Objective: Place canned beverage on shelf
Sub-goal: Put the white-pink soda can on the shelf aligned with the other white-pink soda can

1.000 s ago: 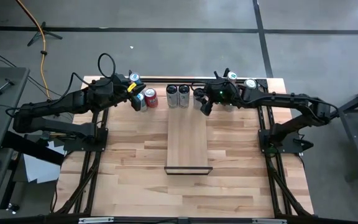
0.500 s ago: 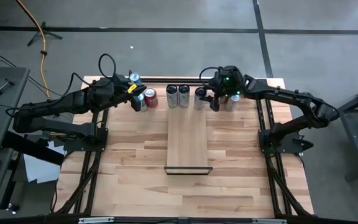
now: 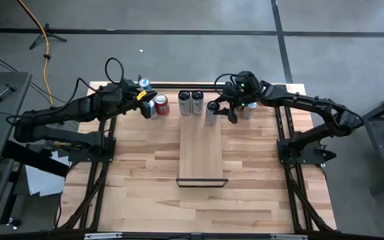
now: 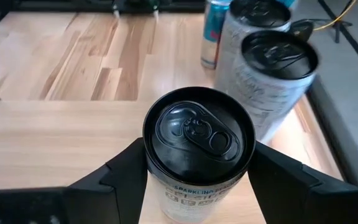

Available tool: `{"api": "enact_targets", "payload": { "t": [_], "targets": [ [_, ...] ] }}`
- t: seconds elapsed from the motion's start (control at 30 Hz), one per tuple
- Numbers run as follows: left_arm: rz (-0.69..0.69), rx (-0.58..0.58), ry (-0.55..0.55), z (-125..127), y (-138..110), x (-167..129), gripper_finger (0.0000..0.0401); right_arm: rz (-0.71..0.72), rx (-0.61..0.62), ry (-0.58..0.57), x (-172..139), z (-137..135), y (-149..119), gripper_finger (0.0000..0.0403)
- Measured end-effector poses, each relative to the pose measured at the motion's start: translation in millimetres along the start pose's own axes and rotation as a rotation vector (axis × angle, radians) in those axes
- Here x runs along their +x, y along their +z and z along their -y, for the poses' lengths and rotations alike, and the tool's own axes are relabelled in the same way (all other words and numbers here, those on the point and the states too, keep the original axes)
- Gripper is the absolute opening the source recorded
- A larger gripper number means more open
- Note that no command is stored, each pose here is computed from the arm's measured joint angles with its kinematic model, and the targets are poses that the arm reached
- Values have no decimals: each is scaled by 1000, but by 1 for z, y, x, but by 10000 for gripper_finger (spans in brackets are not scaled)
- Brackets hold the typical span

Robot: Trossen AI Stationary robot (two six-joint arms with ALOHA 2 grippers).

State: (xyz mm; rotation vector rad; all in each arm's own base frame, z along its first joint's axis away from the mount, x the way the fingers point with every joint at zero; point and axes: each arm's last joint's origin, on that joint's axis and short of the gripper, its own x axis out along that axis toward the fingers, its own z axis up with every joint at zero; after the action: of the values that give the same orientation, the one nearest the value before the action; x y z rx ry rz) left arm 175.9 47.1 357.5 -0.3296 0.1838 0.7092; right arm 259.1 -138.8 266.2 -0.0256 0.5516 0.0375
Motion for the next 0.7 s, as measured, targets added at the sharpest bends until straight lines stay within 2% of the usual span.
{"api": "enact_targets", "payload": {
  "t": [0.23,0.43,0.7],
  "targets": [
    [-1,-20,0,0,0,0,0,-16,-39,18,9,-3,-1,246],
    [-4,-22,2,0,0,0,0,-13,-27,0,9,-2,-1,265],
    [-4,-22,2,0,0,0,0,-23,-17,-38,9,-1,-1,268]
  ]
}}
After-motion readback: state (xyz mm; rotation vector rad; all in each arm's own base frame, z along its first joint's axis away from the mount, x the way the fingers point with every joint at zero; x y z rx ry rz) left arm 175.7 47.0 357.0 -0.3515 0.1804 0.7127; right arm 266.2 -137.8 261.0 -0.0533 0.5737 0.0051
